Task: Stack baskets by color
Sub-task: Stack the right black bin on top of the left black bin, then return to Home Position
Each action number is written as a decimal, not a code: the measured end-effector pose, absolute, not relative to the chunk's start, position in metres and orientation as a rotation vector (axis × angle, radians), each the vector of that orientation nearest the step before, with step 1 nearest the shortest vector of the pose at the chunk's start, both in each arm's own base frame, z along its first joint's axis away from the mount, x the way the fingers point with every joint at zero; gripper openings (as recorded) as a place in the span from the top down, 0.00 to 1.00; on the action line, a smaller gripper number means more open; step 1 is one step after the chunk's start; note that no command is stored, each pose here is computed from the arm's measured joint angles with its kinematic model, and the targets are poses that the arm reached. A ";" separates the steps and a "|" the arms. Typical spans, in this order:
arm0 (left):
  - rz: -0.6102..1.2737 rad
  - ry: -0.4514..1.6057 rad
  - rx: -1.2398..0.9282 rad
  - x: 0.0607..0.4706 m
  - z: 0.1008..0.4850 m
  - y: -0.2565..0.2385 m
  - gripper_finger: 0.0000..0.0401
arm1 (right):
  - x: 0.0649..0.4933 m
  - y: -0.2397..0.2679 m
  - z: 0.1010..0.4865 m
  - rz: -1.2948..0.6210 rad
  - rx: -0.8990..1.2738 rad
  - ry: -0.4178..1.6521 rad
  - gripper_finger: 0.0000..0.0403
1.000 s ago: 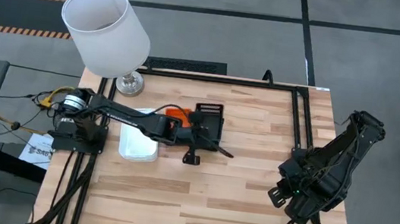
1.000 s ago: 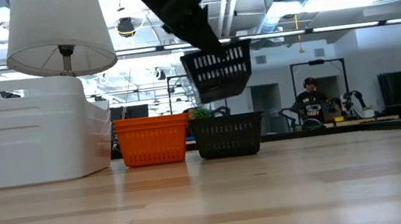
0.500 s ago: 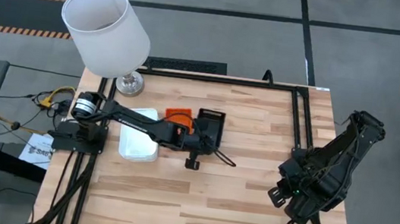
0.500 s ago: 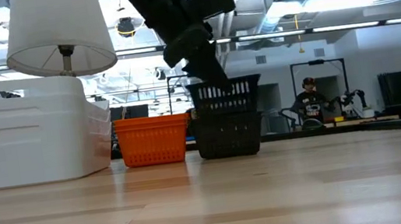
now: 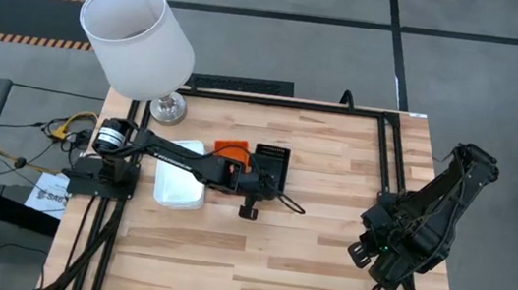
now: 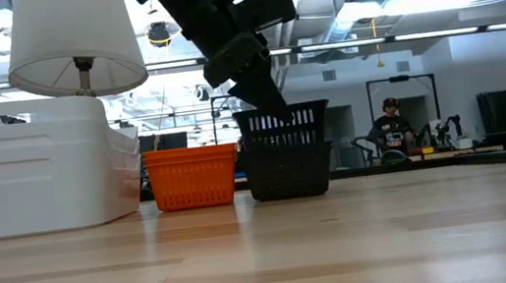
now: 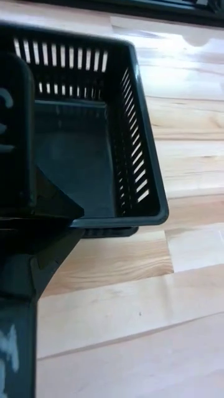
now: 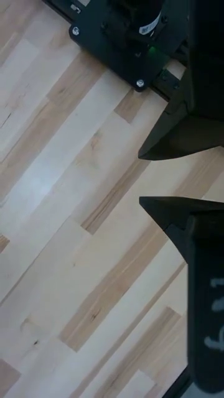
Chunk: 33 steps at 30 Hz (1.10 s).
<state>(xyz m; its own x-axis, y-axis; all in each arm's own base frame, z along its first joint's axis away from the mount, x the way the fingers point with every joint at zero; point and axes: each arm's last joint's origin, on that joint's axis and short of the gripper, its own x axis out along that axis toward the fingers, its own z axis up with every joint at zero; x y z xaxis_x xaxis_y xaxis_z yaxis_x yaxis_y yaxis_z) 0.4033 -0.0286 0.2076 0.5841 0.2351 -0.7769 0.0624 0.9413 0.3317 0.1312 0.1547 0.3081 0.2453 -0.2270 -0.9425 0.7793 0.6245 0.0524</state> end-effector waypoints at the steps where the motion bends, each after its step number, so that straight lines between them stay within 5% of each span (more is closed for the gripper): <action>1: 0.104 0.947 0.342 0.403 0.208 -0.028 1.00 | 0.131 0.154 0.308 -0.746 0.588 1.123 0.69; 10: 0.098 0.921 0.316 0.405 0.209 -0.027 0.97 | 0.131 0.154 0.308 -0.745 0.583 1.127 0.69; 23: 0.125 0.931 0.264 0.406 0.213 -0.024 0.64 | 0.131 0.154 0.308 -0.734 0.565 1.133 0.69; 33: 0.090 0.805 0.042 0.375 0.371 -0.030 0.57 | 0.138 0.133 0.337 -0.602 0.525 0.862 0.69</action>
<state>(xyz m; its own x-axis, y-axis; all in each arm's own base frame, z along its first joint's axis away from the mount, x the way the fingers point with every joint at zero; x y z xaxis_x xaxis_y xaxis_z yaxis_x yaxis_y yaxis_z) 0.3752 -0.0299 0.3711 0.6896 0.0962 -0.7178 -0.0646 0.9954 0.0714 0.1383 0.1330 0.3367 0.5077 -0.2714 -0.8177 0.6744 0.7158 0.1812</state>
